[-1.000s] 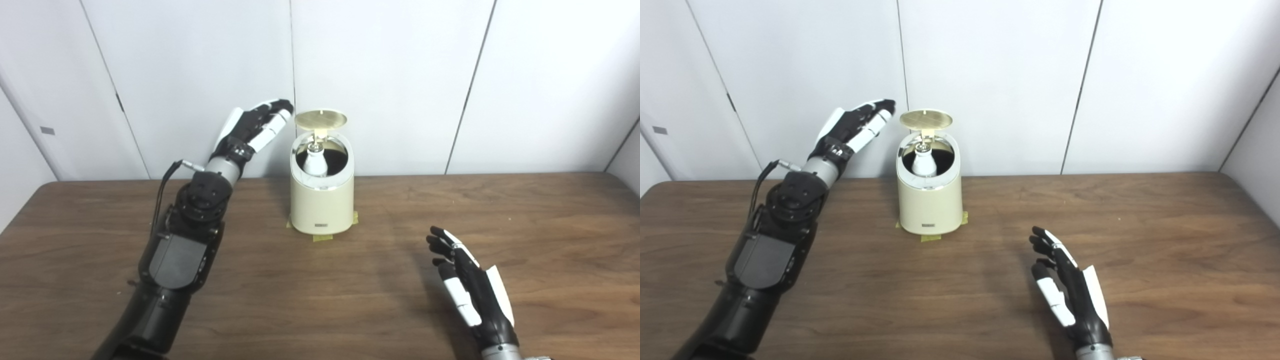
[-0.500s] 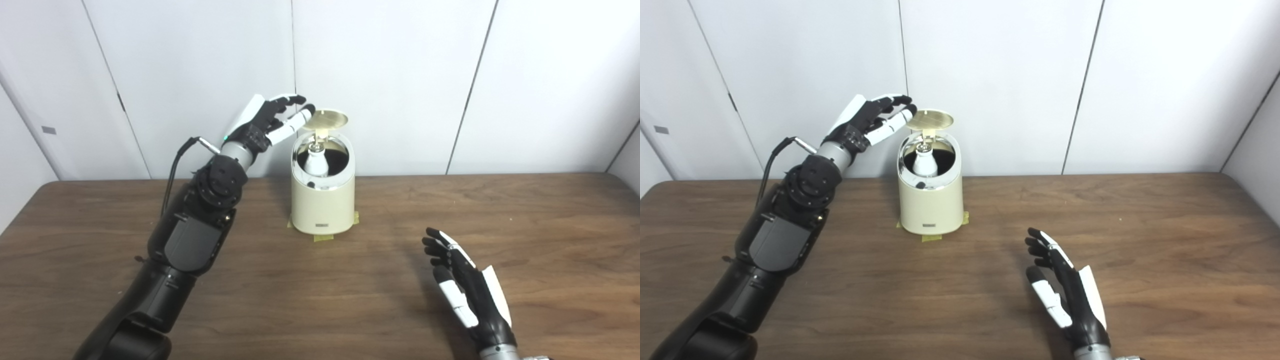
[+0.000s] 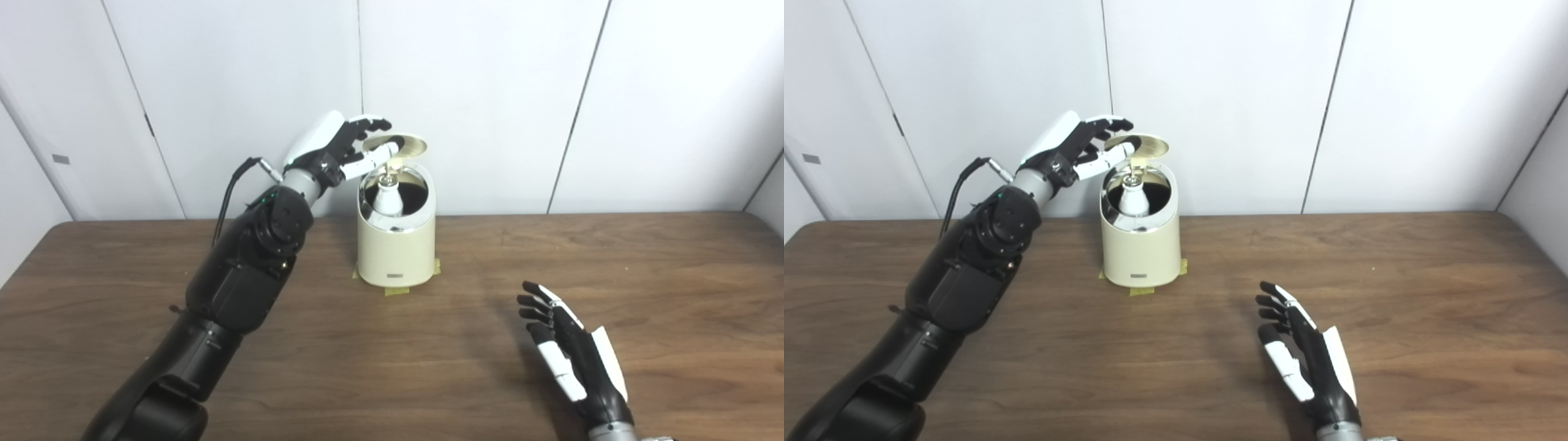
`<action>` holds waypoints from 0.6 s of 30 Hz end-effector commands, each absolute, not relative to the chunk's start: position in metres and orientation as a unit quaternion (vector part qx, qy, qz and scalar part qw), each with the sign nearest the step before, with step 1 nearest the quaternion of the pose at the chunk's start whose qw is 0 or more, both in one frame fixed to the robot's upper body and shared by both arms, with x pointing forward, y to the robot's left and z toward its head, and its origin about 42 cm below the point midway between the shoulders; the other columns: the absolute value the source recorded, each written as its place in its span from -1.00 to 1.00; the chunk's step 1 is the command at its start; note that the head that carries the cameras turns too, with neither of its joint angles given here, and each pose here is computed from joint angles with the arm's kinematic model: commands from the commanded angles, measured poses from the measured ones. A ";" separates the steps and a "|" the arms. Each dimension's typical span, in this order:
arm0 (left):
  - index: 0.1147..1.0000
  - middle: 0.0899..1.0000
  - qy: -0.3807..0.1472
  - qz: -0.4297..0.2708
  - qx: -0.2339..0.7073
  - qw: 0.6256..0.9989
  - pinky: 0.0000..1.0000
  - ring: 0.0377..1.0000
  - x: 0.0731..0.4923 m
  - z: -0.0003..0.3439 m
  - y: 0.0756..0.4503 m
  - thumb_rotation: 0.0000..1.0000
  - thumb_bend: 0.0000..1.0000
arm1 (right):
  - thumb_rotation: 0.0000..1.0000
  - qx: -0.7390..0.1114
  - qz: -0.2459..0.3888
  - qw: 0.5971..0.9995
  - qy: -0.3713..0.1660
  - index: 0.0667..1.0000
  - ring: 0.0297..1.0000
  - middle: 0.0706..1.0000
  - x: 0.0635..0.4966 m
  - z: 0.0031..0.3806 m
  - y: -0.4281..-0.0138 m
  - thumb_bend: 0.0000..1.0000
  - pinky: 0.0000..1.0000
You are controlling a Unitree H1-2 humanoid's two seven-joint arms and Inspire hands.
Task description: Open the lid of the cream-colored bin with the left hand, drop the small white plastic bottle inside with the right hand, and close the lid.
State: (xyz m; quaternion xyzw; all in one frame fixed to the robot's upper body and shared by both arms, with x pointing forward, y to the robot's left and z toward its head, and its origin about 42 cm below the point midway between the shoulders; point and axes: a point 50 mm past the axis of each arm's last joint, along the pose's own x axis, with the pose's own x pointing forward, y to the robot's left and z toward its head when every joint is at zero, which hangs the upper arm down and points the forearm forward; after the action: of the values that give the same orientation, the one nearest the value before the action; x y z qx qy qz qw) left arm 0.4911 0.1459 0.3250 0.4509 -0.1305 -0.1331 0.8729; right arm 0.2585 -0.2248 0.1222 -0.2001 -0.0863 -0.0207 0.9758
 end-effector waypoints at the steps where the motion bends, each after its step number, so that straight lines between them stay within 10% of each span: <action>1: 0.68 0.71 -0.188 -0.124 0.475 0.851 0.55 0.70 0.495 0.361 0.142 0.64 0.05 | 0.90 -0.201 -0.021 0.977 -0.068 0.65 0.52 0.57 0.255 0.112 -0.219 0.04 0.40; 7: 0.65 0.65 -0.200 -0.131 0.510 0.826 0.43 0.59 0.493 0.361 0.141 0.71 0.07 | 0.73 -0.200 -0.024 0.977 -0.064 0.66 0.48 0.55 0.255 0.114 -0.217 0.04 0.35; 12: 0.60 0.60 -0.215 -0.133 0.545 0.799 0.38 0.54 0.492 0.361 0.142 0.78 0.09 | 0.06 -0.192 -0.022 0.979 -0.057 0.65 0.49 0.52 0.256 0.115 -0.216 -0.06 0.36; 18: 0.58 0.65 -0.240 -0.133 0.598 0.753 0.63 0.74 0.490 0.361 0.143 0.77 0.03 | -0.08 -0.189 -0.024 0.980 -0.056 0.65 0.48 0.49 0.255 0.118 -0.216 -0.07 0.40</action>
State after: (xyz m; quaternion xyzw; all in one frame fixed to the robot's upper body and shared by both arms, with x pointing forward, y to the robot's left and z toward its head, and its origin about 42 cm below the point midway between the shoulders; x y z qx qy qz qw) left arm 0.4875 0.1482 0.3193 0.5834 -0.1841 -0.1569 0.7753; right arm 0.2578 -0.2245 0.1196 -0.2027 -0.0547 -0.0282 0.9773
